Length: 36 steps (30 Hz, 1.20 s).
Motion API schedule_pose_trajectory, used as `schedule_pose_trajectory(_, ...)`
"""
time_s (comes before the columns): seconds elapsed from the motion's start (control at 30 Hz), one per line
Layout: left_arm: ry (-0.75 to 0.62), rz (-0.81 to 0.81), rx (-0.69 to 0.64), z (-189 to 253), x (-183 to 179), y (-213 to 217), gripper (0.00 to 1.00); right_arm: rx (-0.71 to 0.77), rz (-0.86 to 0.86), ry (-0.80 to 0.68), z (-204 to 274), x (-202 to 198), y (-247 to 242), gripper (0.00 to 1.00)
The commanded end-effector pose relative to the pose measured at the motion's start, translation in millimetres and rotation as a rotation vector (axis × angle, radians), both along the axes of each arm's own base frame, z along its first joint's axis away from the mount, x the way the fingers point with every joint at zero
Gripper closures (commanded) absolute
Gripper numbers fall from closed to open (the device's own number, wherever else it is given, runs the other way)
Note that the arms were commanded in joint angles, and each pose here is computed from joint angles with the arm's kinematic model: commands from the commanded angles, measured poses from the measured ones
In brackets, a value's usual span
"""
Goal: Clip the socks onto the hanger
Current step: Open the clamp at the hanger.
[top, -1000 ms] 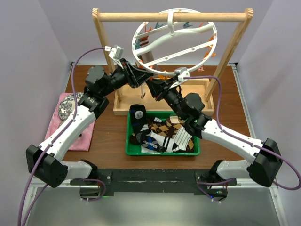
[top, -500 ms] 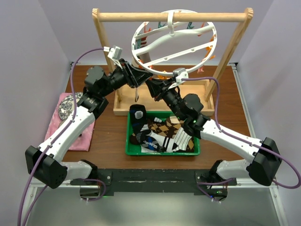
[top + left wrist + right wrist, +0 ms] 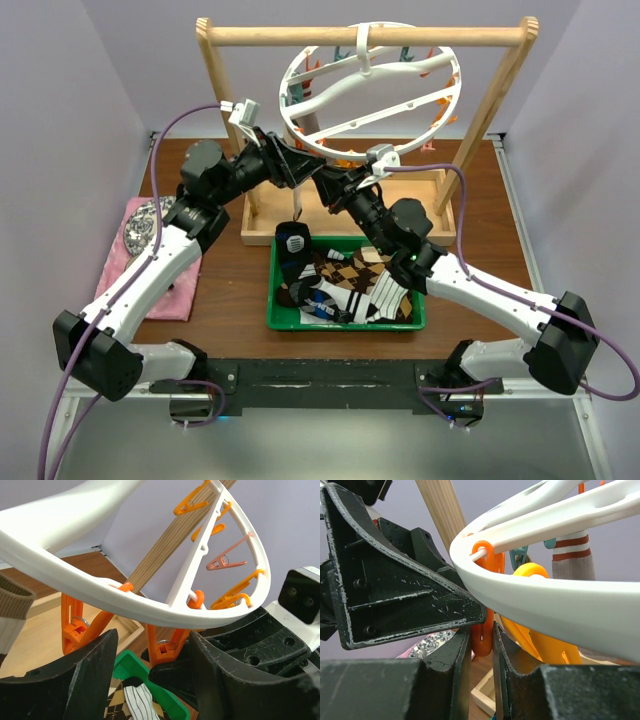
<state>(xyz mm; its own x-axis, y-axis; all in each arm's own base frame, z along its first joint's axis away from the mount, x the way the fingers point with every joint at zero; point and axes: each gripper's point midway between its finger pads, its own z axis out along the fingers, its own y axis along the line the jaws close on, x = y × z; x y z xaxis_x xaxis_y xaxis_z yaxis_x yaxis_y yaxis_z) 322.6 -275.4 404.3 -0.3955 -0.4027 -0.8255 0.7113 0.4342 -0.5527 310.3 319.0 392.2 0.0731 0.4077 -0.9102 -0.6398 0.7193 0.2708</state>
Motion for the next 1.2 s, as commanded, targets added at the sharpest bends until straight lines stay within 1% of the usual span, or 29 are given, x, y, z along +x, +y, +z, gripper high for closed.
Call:
schedule_pose_trajectory(0.0, -0.079, 0.029, -0.027, 34, -5, 9, 0.37, 0.033, -0.041, -0.055, 28, 3, -6, 1.00)
schedule_pose_trajectory(0.2, -0.101, 0.037, -0.038, 45, -6, 13, 0.38, -0.002, -0.055, -0.056, 24, 7, -6, 1.00)
schedule_pose_trajectory(0.37, -0.103, 0.034, -0.043, 45, -3, 11, 0.41, -0.011, -0.053, -0.053, 22, 9, -3, 1.00)
schedule_pose_trajectory(0.47, -0.110, 0.031, -0.048, 45, -2, 10, 0.46, -0.016, -0.049, -0.052, 21, 8, -2, 1.00)
schedule_pose_trajectory(0.5, -0.108, 0.031, -0.049, 44, -2, 10, 0.51, -0.013, -0.050, -0.052, 22, 8, -3, 1.00)
schedule_pose_trajectory(0.53, -0.113, 0.031, -0.052, 45, -1, 9, 0.53, -0.017, -0.048, -0.048, 19, 9, -2, 1.00)
schedule_pose_trajectory(0.67, -0.132, 0.031, -0.050, 46, -1, 9, 0.58, -0.020, -0.044, -0.044, 18, 8, -1, 1.00)
schedule_pose_trajectory(0.83, -0.139, 0.026, -0.058, 45, -1, 9, 0.60, -0.019, -0.038, -0.042, 17, 8, 0, 1.00)
schedule_pose_trajectory(0.93, -0.157, 0.025, -0.055, 46, -2, 9, 0.64, -0.022, -0.036, -0.037, 16, 8, 0, 1.00)
schedule_pose_trajectory(1.1, -0.170, 0.020, -0.046, 46, -3, 8, 0.79, -0.029, -0.024, -0.030, 13, 7, 2, 1.00)
schedule_pose_trajectory(1.13, -0.167, 0.020, -0.042, 44, -3, 8, 0.81, -0.036, -0.024, -0.024, 11, 7, 2, 0.98)
schedule_pose_trajectory(1.17, -0.171, 0.019, -0.041, 44, -3, 9, 0.88, -0.040, -0.025, -0.024, 11, 7, 2, 0.98)
